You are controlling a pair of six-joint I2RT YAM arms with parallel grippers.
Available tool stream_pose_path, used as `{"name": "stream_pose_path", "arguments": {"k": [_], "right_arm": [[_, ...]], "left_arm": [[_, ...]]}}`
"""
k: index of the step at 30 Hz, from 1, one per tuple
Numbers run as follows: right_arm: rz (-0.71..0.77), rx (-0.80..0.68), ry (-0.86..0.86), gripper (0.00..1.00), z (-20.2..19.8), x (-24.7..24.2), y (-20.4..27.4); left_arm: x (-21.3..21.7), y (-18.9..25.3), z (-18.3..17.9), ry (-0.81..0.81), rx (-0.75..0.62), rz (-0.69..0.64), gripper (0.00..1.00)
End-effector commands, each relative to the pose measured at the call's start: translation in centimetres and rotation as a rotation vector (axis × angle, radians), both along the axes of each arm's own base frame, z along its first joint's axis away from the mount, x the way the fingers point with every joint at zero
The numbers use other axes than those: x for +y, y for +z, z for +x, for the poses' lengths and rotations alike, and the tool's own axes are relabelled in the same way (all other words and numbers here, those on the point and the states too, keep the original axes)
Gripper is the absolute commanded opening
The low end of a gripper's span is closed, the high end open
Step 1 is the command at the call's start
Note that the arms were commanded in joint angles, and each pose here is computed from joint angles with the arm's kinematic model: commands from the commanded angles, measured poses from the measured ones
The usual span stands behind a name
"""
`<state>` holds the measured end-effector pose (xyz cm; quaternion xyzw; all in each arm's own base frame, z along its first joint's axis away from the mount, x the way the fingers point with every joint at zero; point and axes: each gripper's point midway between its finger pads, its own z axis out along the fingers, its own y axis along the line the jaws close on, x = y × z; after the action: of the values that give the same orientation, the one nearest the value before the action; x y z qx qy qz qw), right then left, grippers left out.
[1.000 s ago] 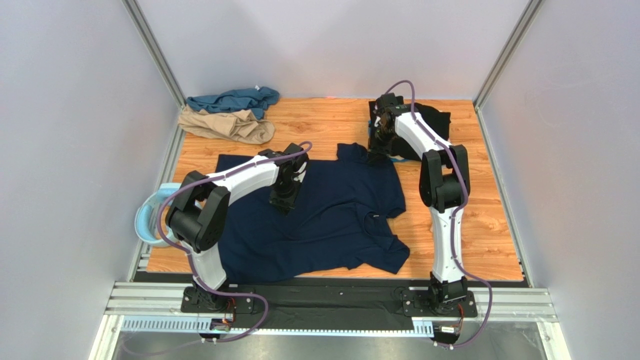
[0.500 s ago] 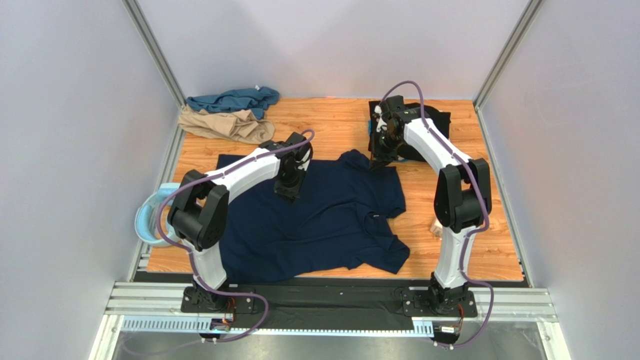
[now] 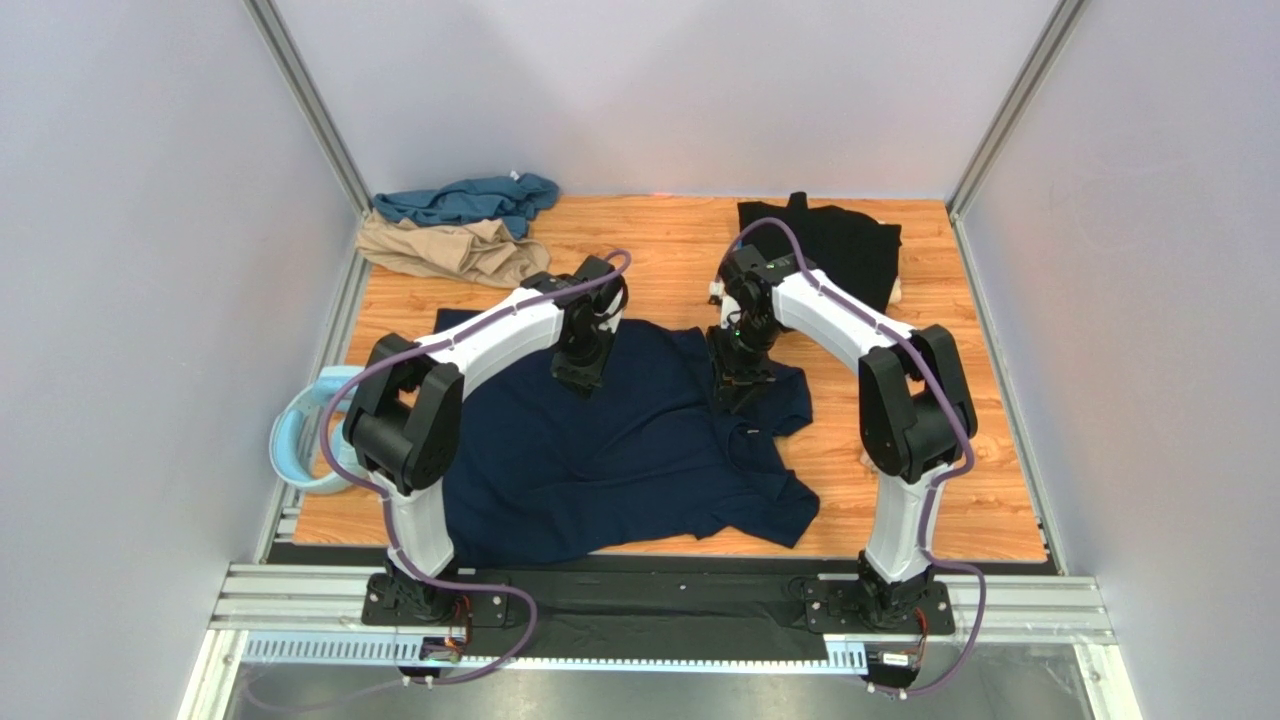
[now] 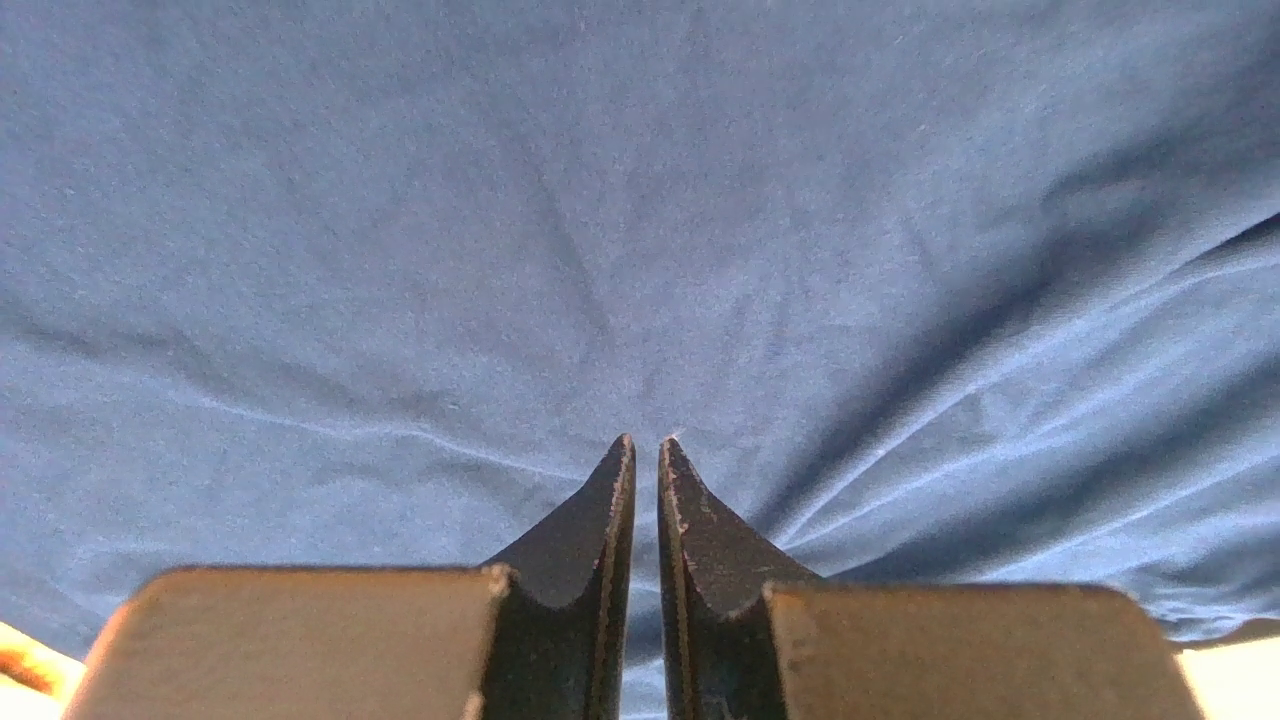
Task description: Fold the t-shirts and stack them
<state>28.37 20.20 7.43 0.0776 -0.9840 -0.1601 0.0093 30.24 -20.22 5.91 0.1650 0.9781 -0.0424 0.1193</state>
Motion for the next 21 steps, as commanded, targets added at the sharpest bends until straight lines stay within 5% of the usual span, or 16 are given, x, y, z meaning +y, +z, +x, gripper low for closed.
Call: {"name": "stream_pose_path", "arguments": {"k": [1,8,14,21], "right_arm": [[0.0,-0.113,-0.029,0.36,1.2,-0.5,2.9],[-0.061,-0.229,-0.086,0.41,3.7,-2.6,4.3],[-0.065,-0.209,-0.099,0.41,5.1,-2.3,1.7],[-0.056,-0.201,-0.098,0.42,6.3,-1.6,-1.1]], "left_arm": [[-1.3,3.0,1.4,0.007,-0.038,-0.077,0.17],[-5.2,13.6,3.6,0.007,-0.155,-0.3,0.2],[-8.7,28.3,4.8,0.091,-0.326,-0.706,0.21],[-9.6,34.3,3.4,0.092,-0.362,-0.88,0.3]]}}
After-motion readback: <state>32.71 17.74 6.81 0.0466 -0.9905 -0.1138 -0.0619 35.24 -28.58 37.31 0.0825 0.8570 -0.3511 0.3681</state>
